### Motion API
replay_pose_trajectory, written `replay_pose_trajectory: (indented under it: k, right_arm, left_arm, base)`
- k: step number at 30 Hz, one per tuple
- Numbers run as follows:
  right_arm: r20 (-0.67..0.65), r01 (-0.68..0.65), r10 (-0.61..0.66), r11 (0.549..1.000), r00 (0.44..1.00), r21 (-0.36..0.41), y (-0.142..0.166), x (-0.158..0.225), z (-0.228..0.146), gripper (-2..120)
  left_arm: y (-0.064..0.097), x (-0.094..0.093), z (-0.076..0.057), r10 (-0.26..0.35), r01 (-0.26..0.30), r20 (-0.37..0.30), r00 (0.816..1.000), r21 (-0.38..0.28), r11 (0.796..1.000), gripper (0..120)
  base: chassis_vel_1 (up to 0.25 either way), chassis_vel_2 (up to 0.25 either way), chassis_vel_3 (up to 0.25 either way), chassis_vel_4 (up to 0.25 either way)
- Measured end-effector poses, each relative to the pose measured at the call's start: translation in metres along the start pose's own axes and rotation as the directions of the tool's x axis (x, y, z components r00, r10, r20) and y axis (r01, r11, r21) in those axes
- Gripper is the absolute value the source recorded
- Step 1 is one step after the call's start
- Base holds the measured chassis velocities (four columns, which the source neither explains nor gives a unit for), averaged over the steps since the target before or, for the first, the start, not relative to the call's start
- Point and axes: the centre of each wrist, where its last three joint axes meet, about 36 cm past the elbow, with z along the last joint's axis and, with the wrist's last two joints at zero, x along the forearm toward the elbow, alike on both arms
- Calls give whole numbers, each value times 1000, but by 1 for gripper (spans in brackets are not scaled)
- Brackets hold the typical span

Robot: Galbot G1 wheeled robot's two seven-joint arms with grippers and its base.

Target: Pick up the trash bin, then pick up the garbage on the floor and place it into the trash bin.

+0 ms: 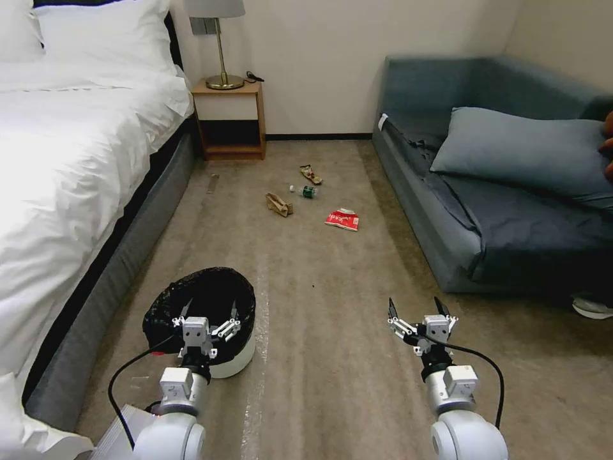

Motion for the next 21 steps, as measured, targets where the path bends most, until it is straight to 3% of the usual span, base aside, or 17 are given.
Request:
replay_pose_trajectory:
  k: [21]
  right_arm:
    - [1,-1,1,1000,1000,0,0,0,0,100]
  left_arm:
    - [0,0,0,0,0,0,1000,0,1000,100]
  base:
    - [0,0,0,0]
